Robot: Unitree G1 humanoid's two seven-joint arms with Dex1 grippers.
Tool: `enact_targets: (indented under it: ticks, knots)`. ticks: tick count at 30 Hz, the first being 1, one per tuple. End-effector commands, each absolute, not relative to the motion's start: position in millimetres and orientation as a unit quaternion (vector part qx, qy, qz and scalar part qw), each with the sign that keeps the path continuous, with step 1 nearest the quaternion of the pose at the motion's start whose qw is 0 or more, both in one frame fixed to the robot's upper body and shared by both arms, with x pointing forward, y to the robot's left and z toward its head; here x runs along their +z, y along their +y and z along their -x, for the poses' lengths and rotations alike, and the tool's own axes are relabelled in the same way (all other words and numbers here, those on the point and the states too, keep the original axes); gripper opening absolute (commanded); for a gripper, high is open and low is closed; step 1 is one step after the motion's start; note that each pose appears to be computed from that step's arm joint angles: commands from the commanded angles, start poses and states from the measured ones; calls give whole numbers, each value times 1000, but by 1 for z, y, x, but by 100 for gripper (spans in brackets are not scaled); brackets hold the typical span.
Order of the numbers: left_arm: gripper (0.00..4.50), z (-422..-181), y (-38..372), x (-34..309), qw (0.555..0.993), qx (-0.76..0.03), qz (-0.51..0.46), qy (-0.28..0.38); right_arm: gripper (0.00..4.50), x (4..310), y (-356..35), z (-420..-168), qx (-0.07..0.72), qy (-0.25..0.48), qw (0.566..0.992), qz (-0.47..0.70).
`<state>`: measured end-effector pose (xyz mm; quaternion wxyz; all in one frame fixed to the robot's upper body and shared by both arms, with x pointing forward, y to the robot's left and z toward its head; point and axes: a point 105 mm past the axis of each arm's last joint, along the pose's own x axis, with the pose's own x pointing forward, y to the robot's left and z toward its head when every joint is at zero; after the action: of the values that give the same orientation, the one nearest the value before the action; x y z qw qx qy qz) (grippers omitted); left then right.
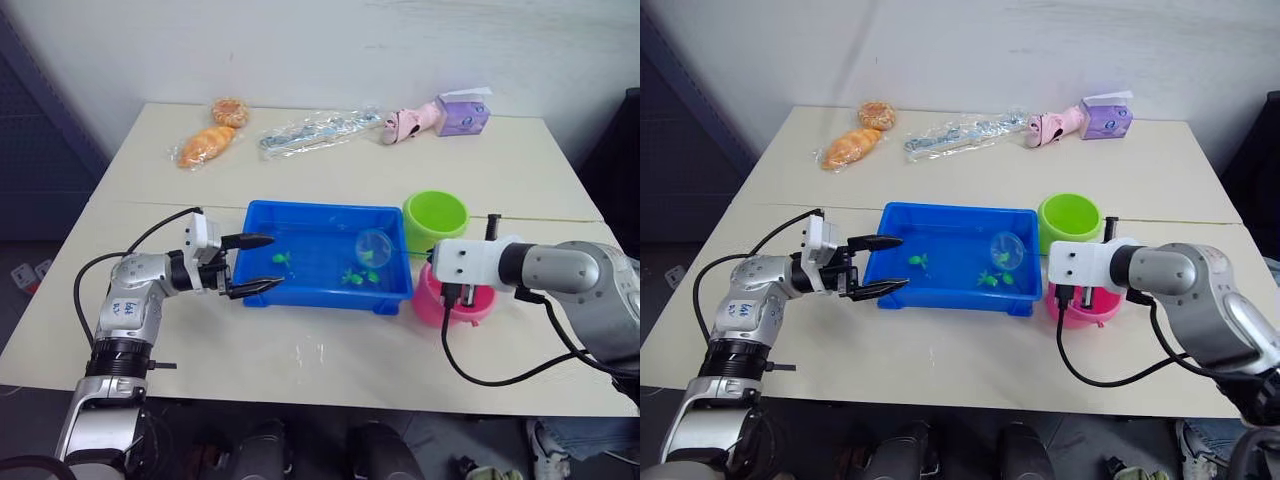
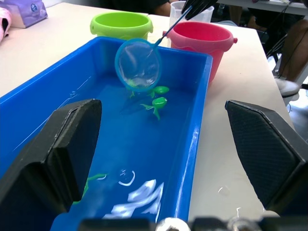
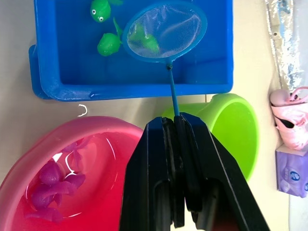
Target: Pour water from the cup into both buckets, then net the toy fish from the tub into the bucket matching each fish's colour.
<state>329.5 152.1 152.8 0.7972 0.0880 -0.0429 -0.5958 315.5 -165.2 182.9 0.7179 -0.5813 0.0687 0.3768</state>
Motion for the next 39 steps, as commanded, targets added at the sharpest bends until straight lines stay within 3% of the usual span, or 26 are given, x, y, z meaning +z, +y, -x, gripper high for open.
enact_targets:
  ticks: [1,10,26,32,39]
  knots:
    - [443,-328,148,164,792,-599,-97,-66,0,189,-161,-328,363,46,708,604]
    - [443,-328,146,164,792,-599,-96,-67,0,197,-177,-353,320,34,675,664]
    - [443,-328,144,162,792,-600,-91,-65,0,184,-160,-331,403,80,631,658]
    - [443,-328,144,163,792,-600,-93,-66,0,178,-163,-327,422,117,638,634]
    - [443,-328,146,164,793,-597,-95,-66,0,172,-151,-314,454,143,695,539]
